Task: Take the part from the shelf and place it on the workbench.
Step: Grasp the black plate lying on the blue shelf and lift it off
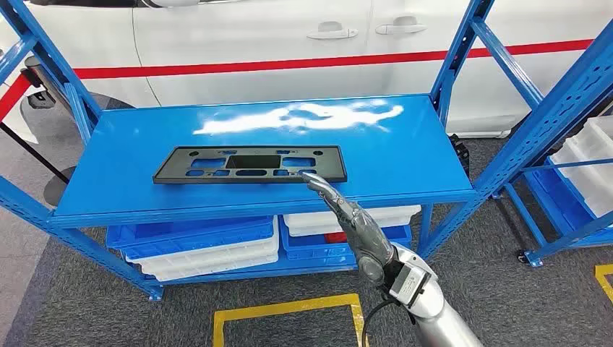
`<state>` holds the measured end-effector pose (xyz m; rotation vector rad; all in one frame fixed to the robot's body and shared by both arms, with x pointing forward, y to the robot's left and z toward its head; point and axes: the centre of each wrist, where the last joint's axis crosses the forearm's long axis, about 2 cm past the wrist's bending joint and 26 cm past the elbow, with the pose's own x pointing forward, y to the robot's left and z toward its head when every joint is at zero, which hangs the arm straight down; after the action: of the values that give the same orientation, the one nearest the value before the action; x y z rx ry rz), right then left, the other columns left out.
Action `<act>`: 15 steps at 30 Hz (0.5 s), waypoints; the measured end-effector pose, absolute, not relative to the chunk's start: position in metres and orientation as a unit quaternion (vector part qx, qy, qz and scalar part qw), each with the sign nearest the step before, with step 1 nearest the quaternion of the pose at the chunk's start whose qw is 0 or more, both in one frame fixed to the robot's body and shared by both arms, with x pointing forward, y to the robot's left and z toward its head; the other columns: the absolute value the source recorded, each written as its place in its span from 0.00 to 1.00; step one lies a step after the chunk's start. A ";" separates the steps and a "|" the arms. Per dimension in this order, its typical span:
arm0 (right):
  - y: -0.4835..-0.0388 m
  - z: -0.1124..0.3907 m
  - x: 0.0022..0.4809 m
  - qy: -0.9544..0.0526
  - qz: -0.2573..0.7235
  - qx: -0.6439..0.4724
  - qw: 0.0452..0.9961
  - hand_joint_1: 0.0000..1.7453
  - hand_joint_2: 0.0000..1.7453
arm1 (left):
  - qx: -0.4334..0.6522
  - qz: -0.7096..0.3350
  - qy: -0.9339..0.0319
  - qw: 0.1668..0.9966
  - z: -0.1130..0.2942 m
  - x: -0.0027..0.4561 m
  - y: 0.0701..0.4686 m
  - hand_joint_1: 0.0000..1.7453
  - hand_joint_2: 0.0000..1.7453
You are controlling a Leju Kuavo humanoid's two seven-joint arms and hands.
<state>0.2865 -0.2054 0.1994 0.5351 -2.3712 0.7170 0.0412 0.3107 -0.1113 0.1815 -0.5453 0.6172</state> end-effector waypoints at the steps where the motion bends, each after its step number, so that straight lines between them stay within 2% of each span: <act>1: -0.205 0.199 0.287 -0.893 0.271 0.200 0.300 0.00 0.00 | 0.088 0.299 -0.265 0.912 -0.111 0.041 0.310 0.00 0.00; 15: -0.204 0.197 0.289 -0.885 0.281 0.173 0.328 0.00 0.00 | 0.081 0.296 -0.268 0.913 -0.111 0.042 0.309 0.00 0.00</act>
<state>0.2895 -0.2043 0.1970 0.4526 -2.3169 0.7358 0.0420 0.3090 -0.1113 0.1672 -0.5526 0.6095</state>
